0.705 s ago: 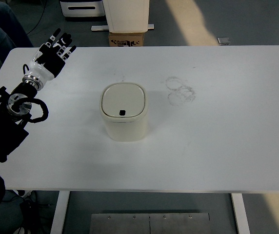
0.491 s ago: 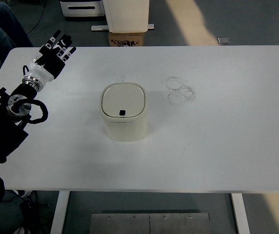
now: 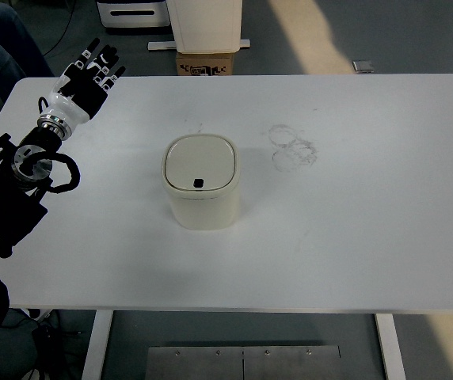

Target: Open trash bin

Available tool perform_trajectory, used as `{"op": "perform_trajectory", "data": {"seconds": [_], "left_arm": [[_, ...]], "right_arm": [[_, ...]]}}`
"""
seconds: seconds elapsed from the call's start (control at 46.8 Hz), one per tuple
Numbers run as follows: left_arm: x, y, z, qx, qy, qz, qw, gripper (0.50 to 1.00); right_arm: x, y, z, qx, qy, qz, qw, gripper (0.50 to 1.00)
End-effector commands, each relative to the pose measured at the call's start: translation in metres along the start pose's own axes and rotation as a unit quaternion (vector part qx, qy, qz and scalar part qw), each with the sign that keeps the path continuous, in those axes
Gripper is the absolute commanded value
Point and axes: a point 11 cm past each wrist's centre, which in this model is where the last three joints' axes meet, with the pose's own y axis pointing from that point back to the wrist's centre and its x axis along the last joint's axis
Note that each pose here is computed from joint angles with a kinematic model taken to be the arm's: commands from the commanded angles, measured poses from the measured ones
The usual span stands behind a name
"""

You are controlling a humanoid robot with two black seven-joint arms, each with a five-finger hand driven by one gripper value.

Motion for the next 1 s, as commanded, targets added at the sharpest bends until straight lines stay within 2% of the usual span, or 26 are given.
{"op": "perform_trajectory", "data": {"seconds": [0.0, 0.256, 0.385, 0.577, 0.855, 0.983], "left_arm": [[-0.002, -0.001, 0.002, -0.001, 0.000, -0.001, 1.000, 1.000], [-0.024, -0.013, 0.021, -0.010, -0.008, -0.024, 1.000, 1.000], [-0.024, -0.013, 0.029, -0.013, -0.016, -0.027, 0.999, 1.000], [-0.042, -0.015, 0.042, -0.012, -0.032, -0.044, 0.998, 1.000], [-0.092, -0.011, 0.078, 0.003, -0.111, -0.102, 0.989, 1.000], [-0.117, -0.005, 0.088, 0.033, -0.164, -0.134, 0.977, 1.000]], "right_arm": [[0.000, 0.000, 0.001, -0.001, 0.000, 0.000, 1.000, 0.991], [0.000, 0.000, 0.000, 0.000, 0.000, 0.000, 1.000, 0.991], [0.000, 0.000, 0.000, 0.000, 0.000, 0.000, 1.000, 0.991], [0.000, 0.000, 0.000, 0.000, 0.000, 0.000, 1.000, 0.991], [0.000, 0.000, 0.000, 0.000, 0.000, 0.000, 1.000, 0.991], [0.000, 0.000, 0.000, 0.000, 0.000, 0.000, 1.000, 0.991]]}}
